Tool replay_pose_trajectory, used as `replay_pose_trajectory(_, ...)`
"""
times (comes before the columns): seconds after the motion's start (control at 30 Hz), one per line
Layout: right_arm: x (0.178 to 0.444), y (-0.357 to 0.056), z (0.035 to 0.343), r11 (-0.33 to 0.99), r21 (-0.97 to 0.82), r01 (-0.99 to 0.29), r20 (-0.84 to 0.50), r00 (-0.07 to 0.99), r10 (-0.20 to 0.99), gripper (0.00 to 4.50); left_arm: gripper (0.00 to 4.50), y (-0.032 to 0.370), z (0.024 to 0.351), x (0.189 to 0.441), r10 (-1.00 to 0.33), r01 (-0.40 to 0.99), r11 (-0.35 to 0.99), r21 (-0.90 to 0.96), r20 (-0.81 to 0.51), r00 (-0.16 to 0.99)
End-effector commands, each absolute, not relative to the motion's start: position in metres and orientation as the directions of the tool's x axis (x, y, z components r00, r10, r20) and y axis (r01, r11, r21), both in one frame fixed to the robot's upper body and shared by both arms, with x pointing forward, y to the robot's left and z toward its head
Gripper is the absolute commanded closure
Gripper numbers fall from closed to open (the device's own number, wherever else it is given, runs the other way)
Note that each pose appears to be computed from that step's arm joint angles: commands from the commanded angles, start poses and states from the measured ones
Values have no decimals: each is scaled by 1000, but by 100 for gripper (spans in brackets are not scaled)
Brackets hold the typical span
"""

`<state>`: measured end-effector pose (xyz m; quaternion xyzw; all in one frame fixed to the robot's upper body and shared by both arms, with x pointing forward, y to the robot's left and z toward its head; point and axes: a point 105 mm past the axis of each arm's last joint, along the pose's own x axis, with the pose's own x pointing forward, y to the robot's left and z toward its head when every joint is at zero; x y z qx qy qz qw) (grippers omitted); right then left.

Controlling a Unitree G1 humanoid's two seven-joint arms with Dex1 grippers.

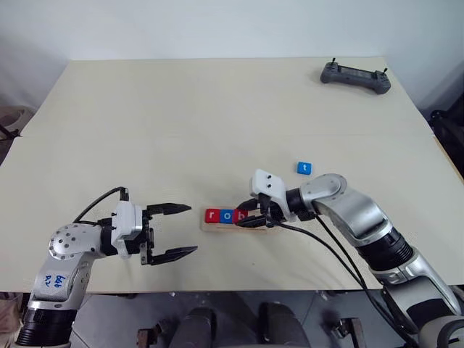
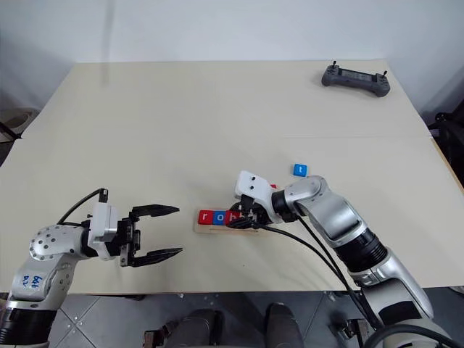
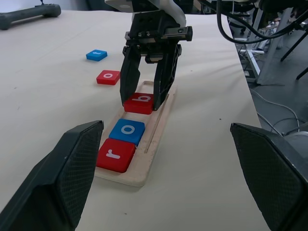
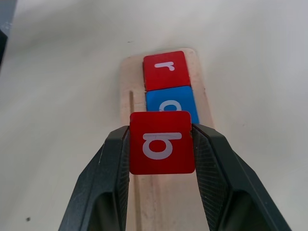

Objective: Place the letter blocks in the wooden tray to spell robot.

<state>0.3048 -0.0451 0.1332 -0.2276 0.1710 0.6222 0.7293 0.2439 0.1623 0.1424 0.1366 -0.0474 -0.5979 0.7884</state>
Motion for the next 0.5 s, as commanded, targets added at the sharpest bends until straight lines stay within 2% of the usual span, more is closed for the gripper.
replay_pose_trajectory(0.03,303,-39,143,90,-175,-980,-520,169,837,303,0,160,151,239,-959,921,239,308,-72,273)
replay_pose_trajectory(0.43,307,-44,141,95,-186,-978,-532,181,827,303,0,156,149,239,-960,922,239,305,-66,271)
replay_pose_trajectory(0.5,309,-43,143,104,-199,-975,-521,195,831,229,0,156,149,239,-961,922,238,304,-66,270)
